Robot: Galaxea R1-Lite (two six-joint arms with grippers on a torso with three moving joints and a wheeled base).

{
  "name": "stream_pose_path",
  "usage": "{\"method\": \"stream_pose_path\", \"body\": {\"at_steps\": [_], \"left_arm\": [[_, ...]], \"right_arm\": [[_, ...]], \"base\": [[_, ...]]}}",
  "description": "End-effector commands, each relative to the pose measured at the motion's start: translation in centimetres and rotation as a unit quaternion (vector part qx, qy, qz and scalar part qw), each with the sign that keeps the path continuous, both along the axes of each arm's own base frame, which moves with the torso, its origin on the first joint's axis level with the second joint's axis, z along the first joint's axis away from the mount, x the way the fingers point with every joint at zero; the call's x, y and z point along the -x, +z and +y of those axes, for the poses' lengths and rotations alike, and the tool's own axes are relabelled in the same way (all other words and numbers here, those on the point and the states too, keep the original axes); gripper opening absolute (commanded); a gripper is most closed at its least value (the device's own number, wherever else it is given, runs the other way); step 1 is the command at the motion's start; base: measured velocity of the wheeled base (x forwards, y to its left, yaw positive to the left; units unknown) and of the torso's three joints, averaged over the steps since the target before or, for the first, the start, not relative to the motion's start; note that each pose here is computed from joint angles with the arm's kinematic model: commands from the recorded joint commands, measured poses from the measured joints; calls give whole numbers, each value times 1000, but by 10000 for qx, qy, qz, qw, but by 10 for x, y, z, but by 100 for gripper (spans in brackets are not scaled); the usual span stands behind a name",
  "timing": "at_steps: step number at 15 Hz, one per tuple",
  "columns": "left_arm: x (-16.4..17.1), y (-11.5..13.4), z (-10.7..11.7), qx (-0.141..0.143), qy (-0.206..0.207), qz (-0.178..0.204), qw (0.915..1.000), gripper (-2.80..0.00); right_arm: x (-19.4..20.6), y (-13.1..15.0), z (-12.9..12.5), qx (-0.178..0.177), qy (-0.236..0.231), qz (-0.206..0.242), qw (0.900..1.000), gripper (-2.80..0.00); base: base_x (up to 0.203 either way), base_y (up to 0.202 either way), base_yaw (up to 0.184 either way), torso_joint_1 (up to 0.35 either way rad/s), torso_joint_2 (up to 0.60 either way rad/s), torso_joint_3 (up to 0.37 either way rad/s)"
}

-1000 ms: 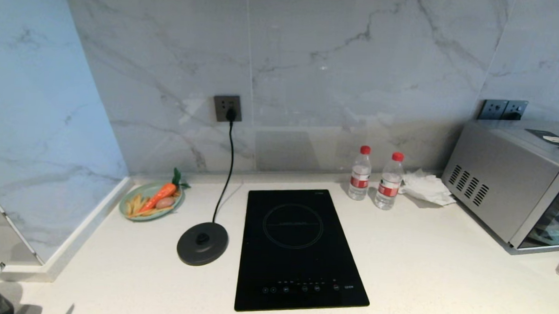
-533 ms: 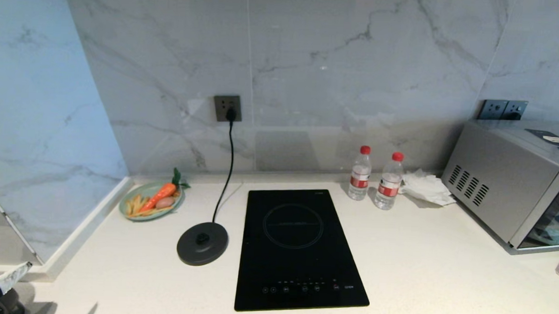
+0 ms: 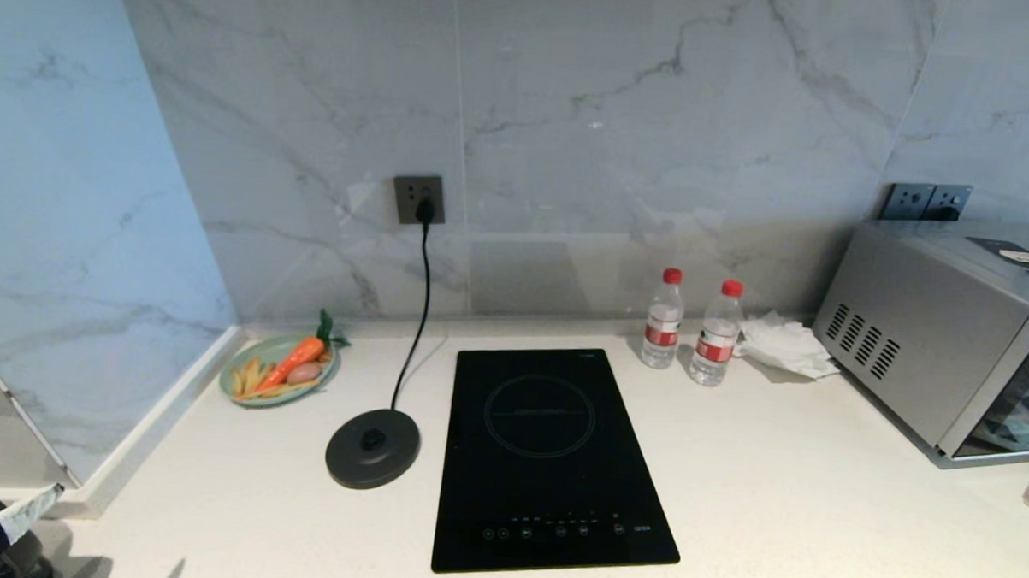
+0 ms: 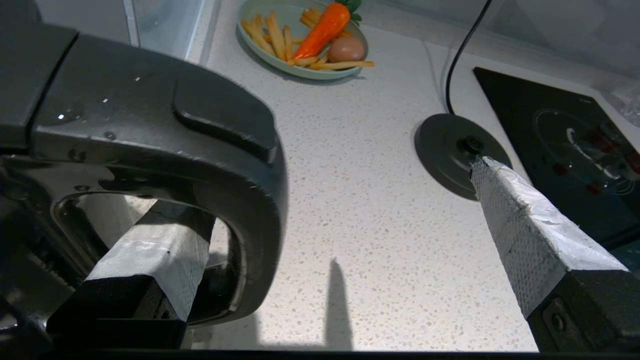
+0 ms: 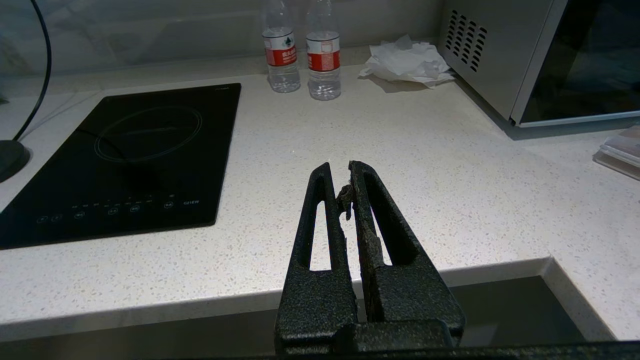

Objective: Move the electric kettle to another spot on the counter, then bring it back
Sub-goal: Place it by the sink

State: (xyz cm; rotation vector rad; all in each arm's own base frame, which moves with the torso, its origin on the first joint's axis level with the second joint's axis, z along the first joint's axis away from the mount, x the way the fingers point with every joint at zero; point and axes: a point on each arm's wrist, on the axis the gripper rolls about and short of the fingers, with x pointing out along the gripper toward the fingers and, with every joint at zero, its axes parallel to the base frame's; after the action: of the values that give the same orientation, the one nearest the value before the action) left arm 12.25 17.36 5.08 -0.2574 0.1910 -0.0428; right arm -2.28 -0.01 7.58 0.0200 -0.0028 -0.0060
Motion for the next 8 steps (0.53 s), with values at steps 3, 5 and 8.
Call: {"method": "stream_pose_path", "body": {"at_steps": [3,5,8], "left_arm": [[0,-20,9,65,20,163,9998,0],[3,-25,11,-3,62,213,9998,0],[7,-24,13,-30,144,191,9997,0]], "right_arm": [[0,0,0,0,0,-2,10000,-280],[0,0,0,0,0,-2,10000,-280],[0,0,0,0,0,-2,10000,-280]], "base": [[0,0,0,0,0,0],[0,0,0,0,0,0],[0,0,0,0,0,0]]}}
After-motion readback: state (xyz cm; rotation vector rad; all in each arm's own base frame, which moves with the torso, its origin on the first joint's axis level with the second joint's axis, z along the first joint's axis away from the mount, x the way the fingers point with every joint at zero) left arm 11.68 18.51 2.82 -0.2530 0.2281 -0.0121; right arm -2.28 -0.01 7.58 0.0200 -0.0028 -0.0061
